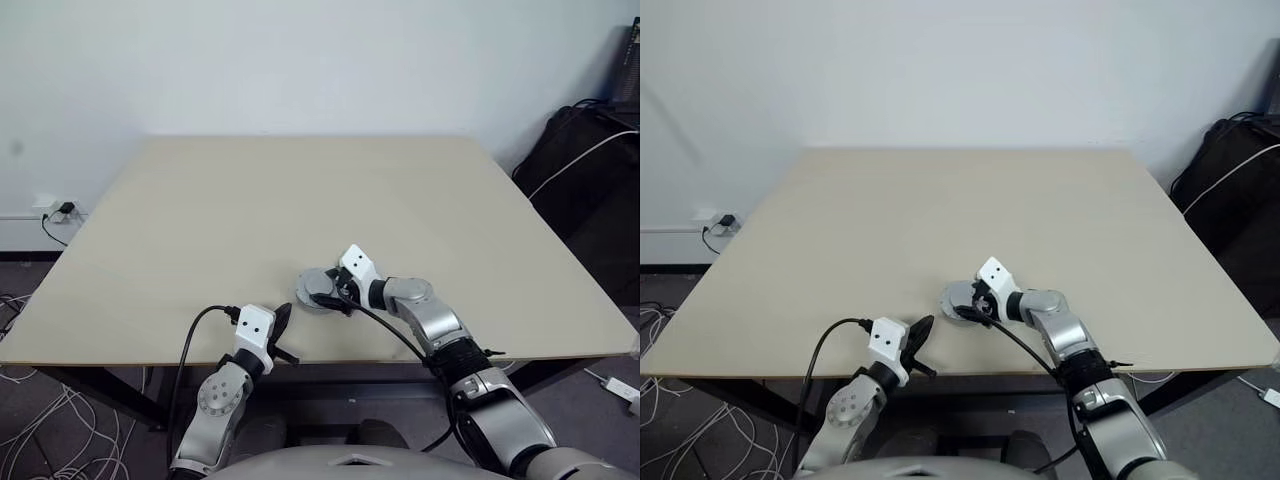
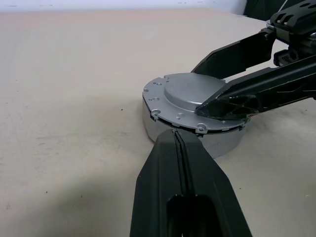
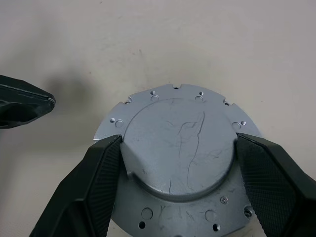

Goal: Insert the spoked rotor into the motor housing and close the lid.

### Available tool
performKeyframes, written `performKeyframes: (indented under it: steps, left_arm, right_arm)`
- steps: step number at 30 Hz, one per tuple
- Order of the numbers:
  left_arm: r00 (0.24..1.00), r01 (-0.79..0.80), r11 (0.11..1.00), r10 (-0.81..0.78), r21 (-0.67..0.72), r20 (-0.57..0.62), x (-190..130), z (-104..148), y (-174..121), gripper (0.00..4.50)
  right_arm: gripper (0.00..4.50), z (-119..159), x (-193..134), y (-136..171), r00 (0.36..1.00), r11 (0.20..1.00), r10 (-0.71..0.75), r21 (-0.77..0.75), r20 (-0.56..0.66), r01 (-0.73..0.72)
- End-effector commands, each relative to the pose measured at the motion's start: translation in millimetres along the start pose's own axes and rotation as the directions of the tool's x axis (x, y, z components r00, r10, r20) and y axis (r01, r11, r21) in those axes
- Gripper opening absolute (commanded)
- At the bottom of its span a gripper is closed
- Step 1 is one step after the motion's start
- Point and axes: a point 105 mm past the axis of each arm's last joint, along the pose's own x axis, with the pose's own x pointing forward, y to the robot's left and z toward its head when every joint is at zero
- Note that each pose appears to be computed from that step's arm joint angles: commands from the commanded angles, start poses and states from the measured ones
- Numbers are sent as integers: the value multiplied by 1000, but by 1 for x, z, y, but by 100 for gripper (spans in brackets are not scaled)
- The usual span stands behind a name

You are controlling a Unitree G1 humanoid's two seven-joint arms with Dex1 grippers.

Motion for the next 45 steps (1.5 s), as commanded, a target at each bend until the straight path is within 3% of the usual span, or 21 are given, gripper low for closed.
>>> performKeyframes:
  steps: [1,9,21,35,40,45]
  left_arm:
    - [998,10,1000,-10,16,60,5,16,-2,0]
    - [998,13,1000,-14,17,62,5,16,-3,0]
    - [998,15,1000,-15,12,57,4,14,0,0]
    - [998,24,1000,-24,6,50,6,7,-1,0]
    - [995,-63,995,69,-81,76,13,24,7,0]
    - [982,-189,968,190,-164,-14,33,41,25,0]
  right_arm:
    - [328,5,-1,-5,1000,999,-23,-48,11,23]
    - [328,4,0,-5,1000,997,-23,-69,11,24]
    - [328,-20,-2,-9,987,998,-27,-60,-156,18]
    - [328,-28,-3,-19,973,993,-107,-79,-205,92]
    - [328,-30,-3,-15,974,995,-88,-65,-207,76]
    - [328,-30,-1,-12,975,996,-83,-55,-204,73]
